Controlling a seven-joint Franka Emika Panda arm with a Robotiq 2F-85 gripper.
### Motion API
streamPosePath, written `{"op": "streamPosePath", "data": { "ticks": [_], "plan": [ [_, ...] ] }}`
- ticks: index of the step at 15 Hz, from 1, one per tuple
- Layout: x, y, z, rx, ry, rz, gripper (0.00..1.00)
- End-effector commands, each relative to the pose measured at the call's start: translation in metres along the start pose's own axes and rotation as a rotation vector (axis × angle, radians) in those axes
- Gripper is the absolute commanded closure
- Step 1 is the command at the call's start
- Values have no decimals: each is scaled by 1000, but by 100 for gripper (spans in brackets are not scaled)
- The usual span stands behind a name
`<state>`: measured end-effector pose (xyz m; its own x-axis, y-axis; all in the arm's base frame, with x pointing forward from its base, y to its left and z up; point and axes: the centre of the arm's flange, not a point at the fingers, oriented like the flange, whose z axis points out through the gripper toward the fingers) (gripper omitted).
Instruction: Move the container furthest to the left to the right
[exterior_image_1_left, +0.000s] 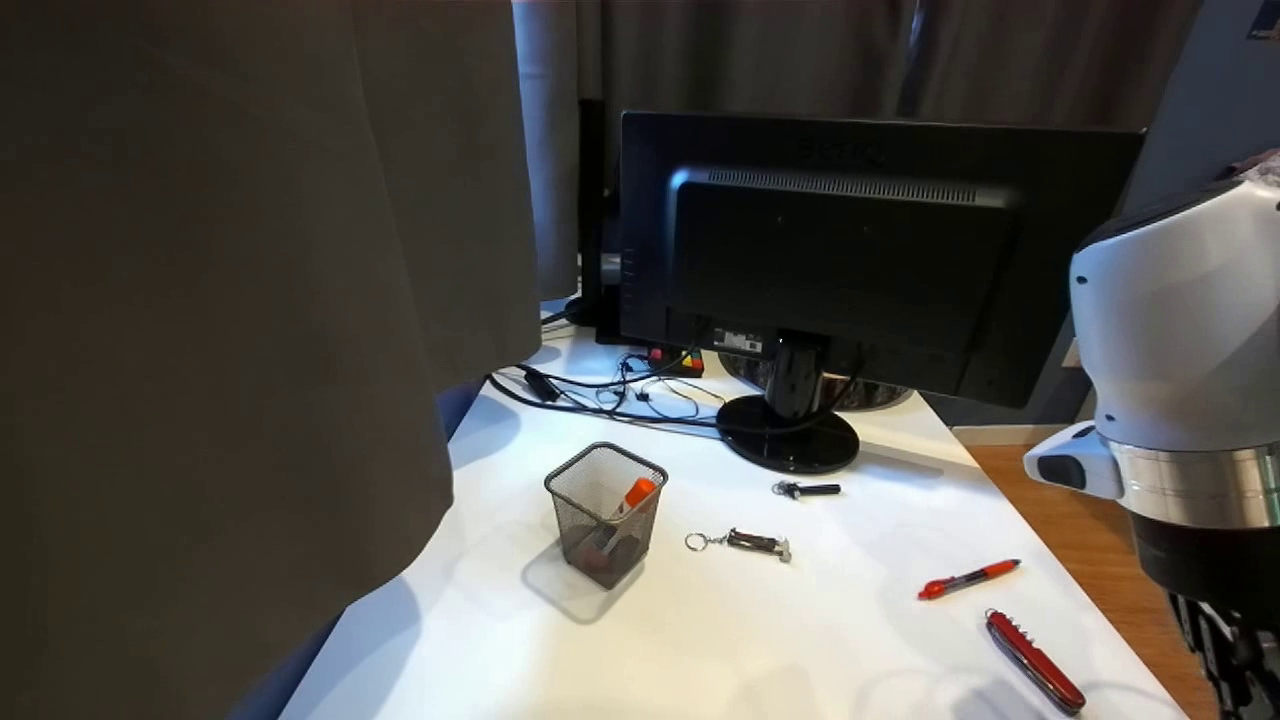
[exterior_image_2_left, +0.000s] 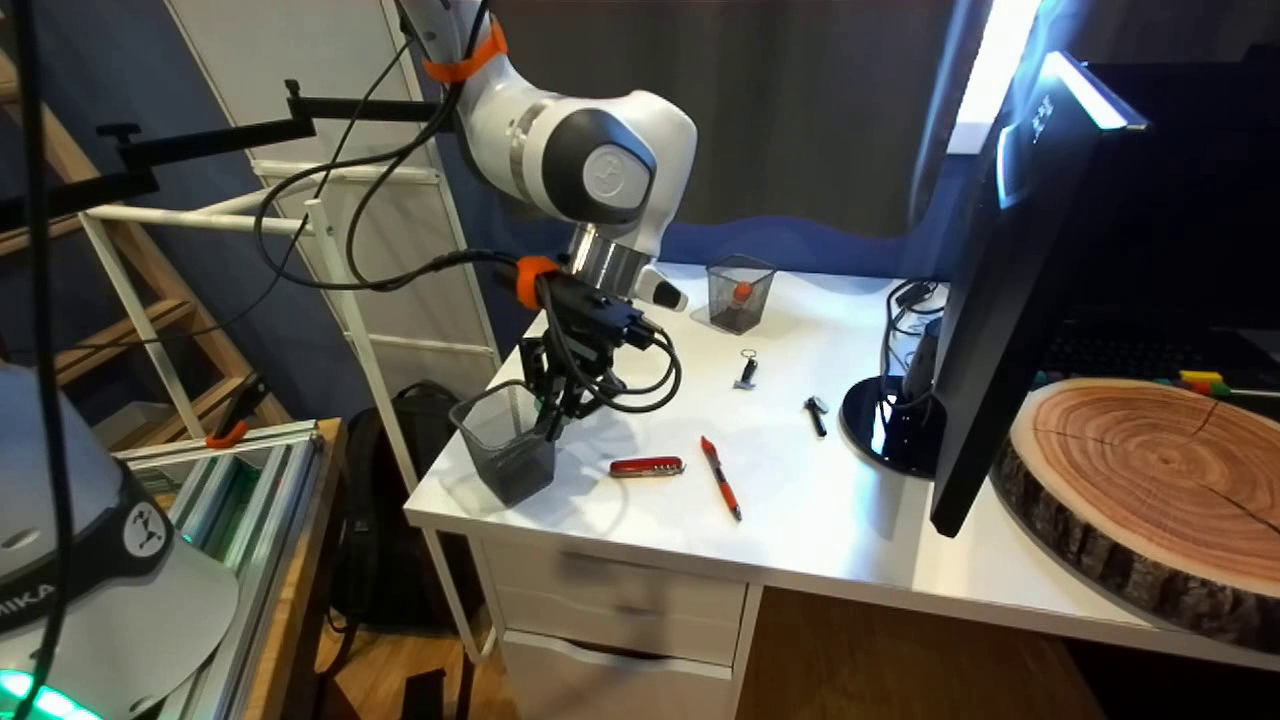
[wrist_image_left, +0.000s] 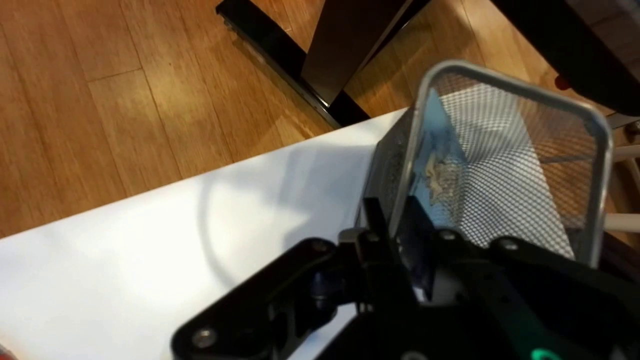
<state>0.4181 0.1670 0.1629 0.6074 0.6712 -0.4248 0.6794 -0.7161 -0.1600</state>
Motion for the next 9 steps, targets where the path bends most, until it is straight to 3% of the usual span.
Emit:
{"op": "streamPosePath", "data": {
  "ticks": [1,2,4,9],
  "plan": [
    [-4,3,-11,30,-26,-33,100],
    [-6,4,-16,49,-18,-14,98],
    [-32,11,-41,99,90,112,97],
    [-112,72,-101,211,255,330,97]
  ]
}}
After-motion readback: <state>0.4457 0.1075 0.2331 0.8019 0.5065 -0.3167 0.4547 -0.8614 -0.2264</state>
